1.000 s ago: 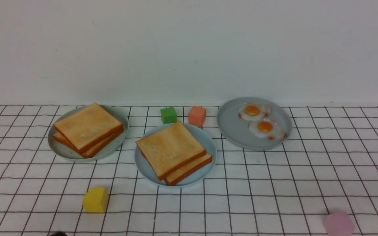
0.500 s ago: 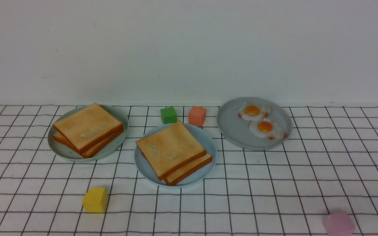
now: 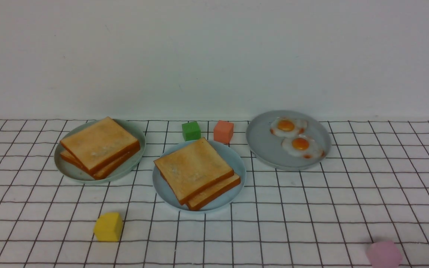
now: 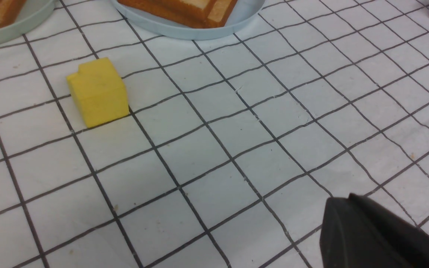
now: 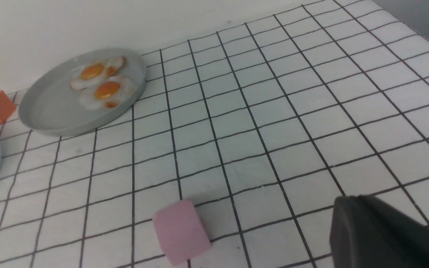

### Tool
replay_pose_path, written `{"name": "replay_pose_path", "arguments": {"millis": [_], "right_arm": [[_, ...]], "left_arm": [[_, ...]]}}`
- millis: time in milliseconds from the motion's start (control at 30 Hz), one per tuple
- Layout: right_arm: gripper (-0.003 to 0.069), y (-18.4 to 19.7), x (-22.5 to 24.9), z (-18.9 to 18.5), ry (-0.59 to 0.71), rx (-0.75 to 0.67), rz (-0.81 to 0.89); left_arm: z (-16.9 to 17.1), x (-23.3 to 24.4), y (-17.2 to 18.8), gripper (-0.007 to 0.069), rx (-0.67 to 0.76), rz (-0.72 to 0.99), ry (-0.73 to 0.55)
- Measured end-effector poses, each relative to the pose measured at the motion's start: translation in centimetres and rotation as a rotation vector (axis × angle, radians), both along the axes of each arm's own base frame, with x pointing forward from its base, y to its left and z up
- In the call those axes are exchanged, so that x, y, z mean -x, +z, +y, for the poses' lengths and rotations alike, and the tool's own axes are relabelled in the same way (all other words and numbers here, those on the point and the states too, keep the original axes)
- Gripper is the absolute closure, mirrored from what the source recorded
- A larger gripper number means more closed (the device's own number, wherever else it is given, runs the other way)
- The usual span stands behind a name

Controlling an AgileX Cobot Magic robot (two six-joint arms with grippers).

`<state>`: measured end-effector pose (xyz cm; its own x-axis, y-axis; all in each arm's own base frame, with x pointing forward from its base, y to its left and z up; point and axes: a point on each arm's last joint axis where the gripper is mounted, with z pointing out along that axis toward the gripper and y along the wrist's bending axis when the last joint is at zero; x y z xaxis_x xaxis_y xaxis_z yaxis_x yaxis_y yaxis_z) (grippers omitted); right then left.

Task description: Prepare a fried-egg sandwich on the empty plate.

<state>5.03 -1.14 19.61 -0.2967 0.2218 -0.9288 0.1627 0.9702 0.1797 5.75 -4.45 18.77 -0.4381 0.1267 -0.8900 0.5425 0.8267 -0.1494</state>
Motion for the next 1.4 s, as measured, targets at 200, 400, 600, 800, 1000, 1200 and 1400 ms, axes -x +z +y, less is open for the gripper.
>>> {"name": "replay_pose_path", "arguments": {"millis": [200, 400, 600, 800, 1000, 1200, 1400], "right_arm": [[0.0646, -1.9, 0.0, 0.2, 0.047, 0.074, 0.01], [0.0646, -2.0, -0.1, 0.5, 0.069, 0.052, -0.012], [0.0645, -2.2, -0.2, 0.9, 0.138, 0.101, -0.027], [0.0645, -2.3, -0.2, 1.6, 0.222, 0.126, -0.025], [0.0641, -2.3, -0.1, 1.8, 0.237, 0.111, -0.026], [0.0637, -2.3, -0.1, 1.8, 0.238, 0.106, -0.026], [0.0634, -2.3, -0.1, 1.8, 0.238, 0.108, -0.026]], "left_arm": [[0.0, 0.0, 0.0, 0.0636, -0.001, -0.001, 0.0], [0.0, 0.0, 0.0, 0.0634, -0.001, 0.0, 0.0], [0.0, 0.0, 0.0, 0.0628, -0.001, 0.0, 0.0], [0.0, 0.0, 0.0, 0.0624, -0.003, 0.002, -0.001], [0.0, 0.0, 0.0, 0.0621, -0.003, 0.003, -0.001], [0.0, 0.0, -0.1, 0.0617, -0.005, 0.006, -0.001], [0.0, 0.0, -0.1, 0.0609, -0.005, 0.006, -0.001]]}}
